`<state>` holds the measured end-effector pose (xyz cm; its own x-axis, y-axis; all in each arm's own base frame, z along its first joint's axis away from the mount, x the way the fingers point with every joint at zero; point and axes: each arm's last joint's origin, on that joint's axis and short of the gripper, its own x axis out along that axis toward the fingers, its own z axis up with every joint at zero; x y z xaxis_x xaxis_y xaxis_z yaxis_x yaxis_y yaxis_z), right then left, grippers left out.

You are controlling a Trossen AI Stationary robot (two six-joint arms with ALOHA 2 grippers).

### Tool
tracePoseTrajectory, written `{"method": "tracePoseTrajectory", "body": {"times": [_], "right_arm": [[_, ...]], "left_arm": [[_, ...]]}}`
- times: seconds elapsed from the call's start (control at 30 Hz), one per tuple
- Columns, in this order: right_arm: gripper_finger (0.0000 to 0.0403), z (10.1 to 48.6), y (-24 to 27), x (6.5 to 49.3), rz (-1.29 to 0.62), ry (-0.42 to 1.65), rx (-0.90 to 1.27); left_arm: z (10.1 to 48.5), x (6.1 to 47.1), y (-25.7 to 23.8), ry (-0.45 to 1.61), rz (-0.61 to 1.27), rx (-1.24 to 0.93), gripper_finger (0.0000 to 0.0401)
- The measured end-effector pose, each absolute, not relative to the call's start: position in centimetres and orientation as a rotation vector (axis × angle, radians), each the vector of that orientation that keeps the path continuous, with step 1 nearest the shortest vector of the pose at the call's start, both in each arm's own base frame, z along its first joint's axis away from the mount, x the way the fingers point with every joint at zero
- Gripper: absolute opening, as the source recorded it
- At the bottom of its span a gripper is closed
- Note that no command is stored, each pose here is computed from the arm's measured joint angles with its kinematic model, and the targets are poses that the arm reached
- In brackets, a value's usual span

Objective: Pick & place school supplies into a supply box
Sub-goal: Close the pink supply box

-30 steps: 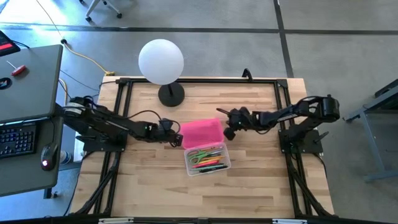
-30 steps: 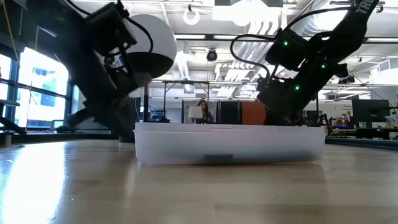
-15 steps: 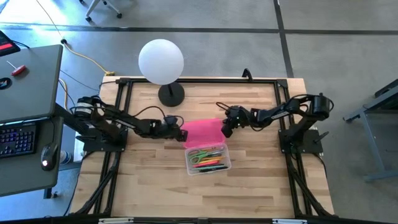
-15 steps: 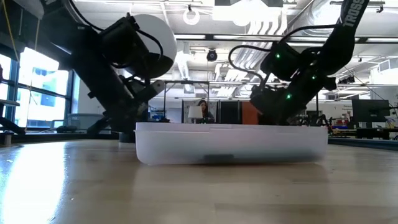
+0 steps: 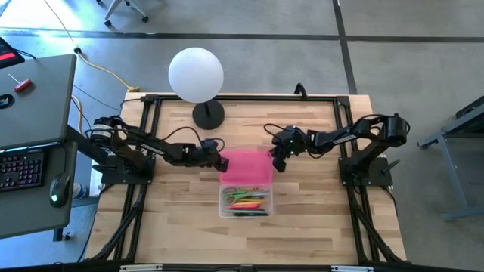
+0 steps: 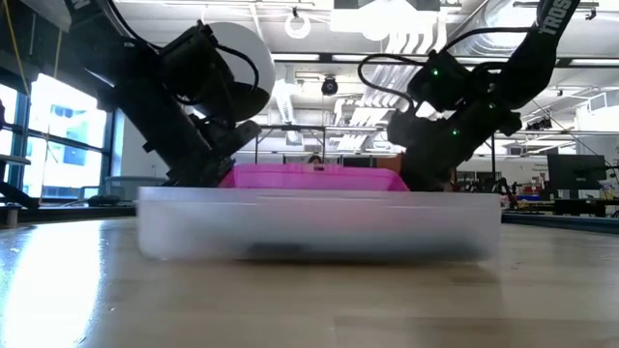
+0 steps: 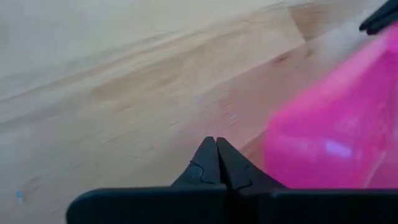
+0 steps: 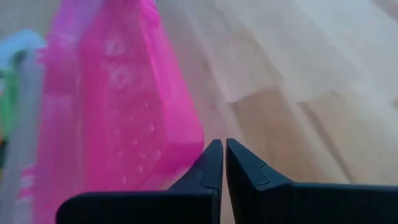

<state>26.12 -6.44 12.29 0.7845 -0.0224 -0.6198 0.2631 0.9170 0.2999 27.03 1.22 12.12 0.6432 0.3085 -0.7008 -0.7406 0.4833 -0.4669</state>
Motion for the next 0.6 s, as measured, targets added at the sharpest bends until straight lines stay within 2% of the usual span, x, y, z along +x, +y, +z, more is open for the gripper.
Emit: {"method": "tracePoseTrajectory", "body": {"times": [0.2, 0.33, 0.47, 0.6], "right_arm": [[0.0, 12.4, -6.3, 26.2, -0.075, 0.651, 0.353], [0.0, 12.6, -6.2, 26.3, -0.038, 0.632, 0.344], [0.0, 12.8, -5.9, 26.4, 0.08, 0.614, 0.361], [0.0, 12.8, -5.5, 26.4, 0.147, 0.62, 0.371]], "left_arm": [[12.6, 27.2, 1.2, 0.566, 0.643, -0.819, 0.0037], [13.0, 27.7, 1.2, 0.529, 0.583, -0.79, 0.002], [13.3, 27.9, 1.1, 0.509, 0.549, -0.773, 0.0011], [13.5, 28.1, 1.1, 0.497, 0.513, -0.783, 0.0035]]}}
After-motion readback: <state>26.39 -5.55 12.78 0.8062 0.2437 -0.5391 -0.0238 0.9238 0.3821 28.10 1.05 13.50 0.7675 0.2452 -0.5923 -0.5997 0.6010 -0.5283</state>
